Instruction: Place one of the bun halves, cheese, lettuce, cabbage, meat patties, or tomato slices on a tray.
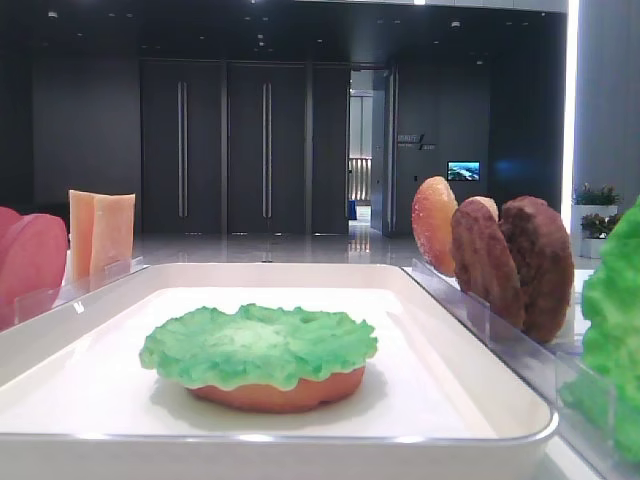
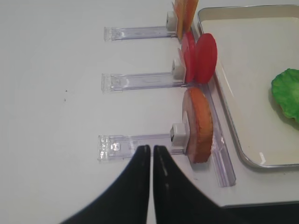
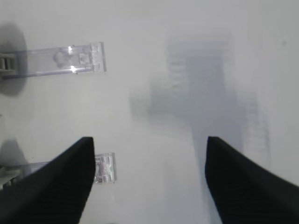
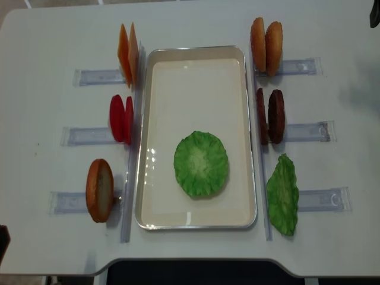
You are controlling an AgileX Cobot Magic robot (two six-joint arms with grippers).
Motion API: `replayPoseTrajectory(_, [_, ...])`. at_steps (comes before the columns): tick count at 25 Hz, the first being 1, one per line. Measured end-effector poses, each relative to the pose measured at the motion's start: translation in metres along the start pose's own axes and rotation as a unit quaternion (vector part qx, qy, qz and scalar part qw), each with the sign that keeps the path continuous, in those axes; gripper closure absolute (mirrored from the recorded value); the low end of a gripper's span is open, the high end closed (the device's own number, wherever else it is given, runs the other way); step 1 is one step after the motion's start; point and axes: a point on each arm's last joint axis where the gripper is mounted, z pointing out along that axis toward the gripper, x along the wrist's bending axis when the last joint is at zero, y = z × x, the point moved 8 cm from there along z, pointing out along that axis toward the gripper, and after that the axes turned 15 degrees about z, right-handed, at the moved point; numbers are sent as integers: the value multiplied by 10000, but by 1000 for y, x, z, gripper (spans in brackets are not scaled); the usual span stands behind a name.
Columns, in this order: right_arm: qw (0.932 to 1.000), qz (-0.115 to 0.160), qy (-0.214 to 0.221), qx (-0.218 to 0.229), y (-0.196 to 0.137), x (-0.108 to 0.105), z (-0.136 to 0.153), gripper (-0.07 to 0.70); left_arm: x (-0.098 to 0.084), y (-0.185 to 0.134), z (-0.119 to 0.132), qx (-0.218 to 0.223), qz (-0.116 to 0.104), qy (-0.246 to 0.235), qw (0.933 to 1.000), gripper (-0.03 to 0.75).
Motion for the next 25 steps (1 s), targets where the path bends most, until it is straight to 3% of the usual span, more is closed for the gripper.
replayPoseTrajectory(8, [9995, 44, 66, -297, -47, -14, -46, 154, 0, 0, 0, 0, 0, 0, 10000, 702])
replayPoseTrajectory(18, [9982, 98, 141, -582, -153, -40, -76, 154, 0, 0, 0, 0, 0, 0, 10000, 702])
replayPoseTrajectory(25, [9891, 96, 358, -1427, -209, -54, -103, 155, 0, 0, 0, -4, 0, 2, 10000, 702])
